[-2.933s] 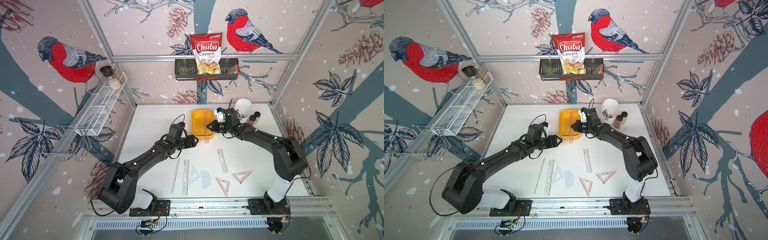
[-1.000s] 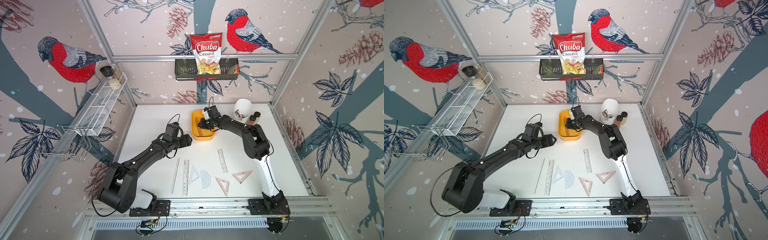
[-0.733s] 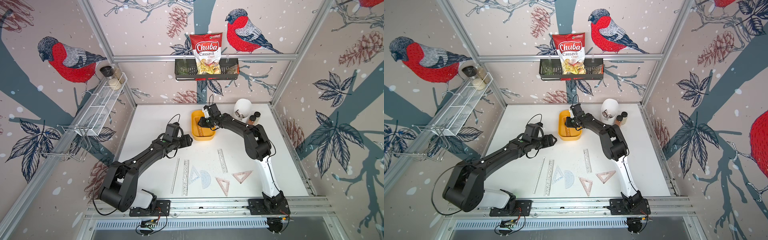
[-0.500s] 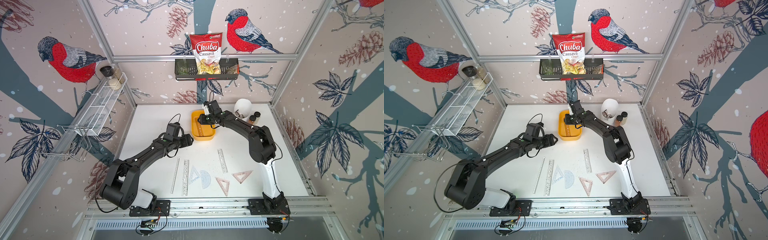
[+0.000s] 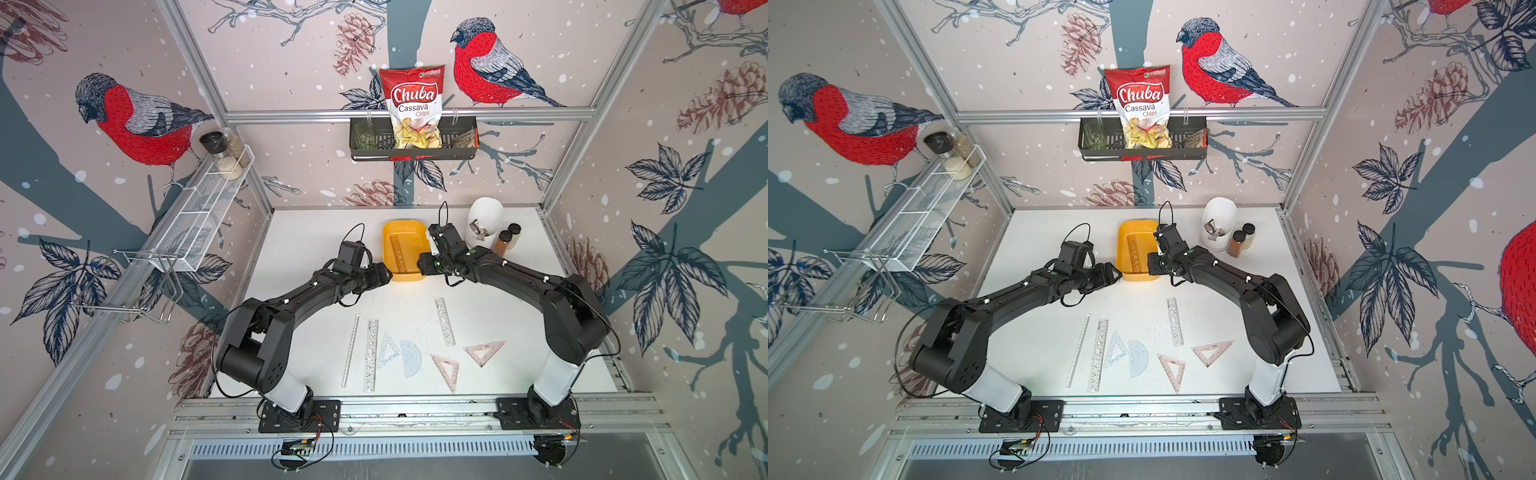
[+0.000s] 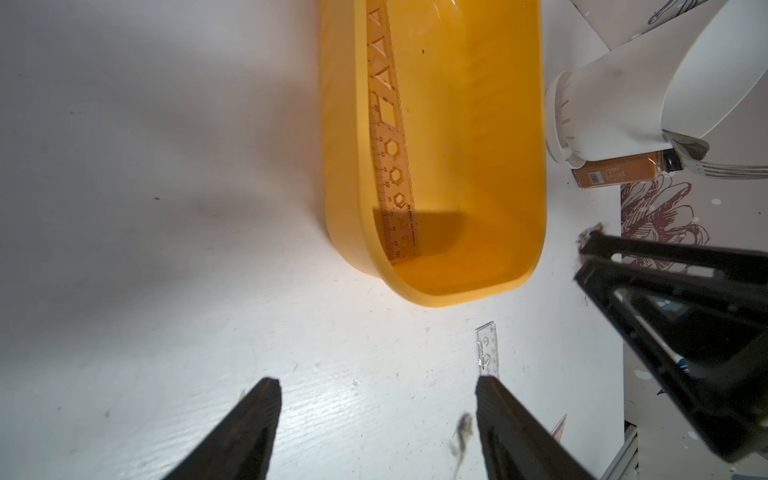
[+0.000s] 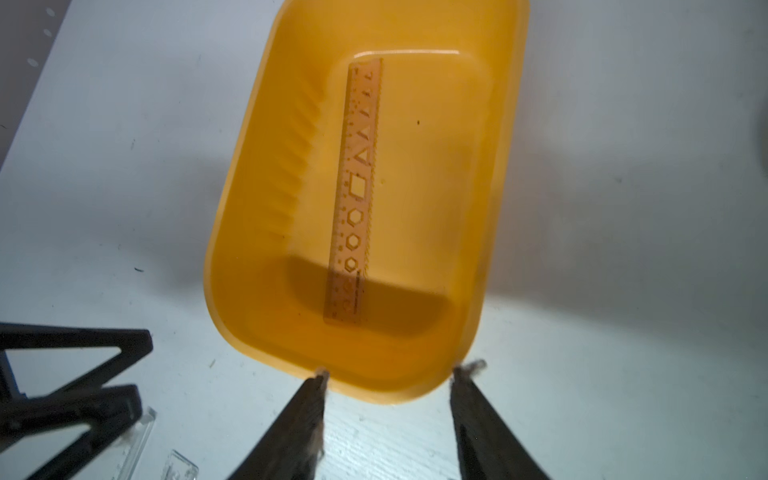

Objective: Put the scattered rulers into the storage box
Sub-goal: Place the ruler in the storage box, then pick up the ruler from the center of the board.

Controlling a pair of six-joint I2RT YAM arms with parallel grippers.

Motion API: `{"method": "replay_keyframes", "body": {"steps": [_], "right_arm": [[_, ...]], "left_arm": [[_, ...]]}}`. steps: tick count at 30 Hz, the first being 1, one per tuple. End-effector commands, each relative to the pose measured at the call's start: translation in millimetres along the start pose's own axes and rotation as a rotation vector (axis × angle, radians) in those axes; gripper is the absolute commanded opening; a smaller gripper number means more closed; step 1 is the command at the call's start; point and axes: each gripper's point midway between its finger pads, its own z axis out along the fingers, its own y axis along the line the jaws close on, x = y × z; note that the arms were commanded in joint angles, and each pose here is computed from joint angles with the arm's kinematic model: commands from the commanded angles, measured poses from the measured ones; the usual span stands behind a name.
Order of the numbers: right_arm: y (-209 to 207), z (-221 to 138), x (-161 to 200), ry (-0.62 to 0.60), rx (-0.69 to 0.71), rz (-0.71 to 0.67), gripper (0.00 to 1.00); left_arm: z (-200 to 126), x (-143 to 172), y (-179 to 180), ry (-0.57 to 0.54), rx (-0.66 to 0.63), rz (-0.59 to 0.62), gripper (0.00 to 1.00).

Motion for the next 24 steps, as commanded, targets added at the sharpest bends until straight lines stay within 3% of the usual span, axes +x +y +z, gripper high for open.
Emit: {"method": "replay_keyframes", "body": {"steps": [1, 10, 24], "right_arm": [[4.8, -2.2, -1.8, -0.044, -0.029, 0.023, 0.55], [7.1, 13.3, 4.6, -0.034, -0.070, 0.032, 0.53], [-0.8, 31.3, -19.6, -0.048, -0.096, 0.043, 0.49]], "left_arm": [[1.6, -9.6, -9.1, -0.024, 0.036, 0.007, 0.78], [16.4, -13.9, -10.2, -0.008, 0.050, -0.014, 0.77], [35.0, -29.6, -16.0, -0.002, 0.061, -0.020, 0.76]]}}
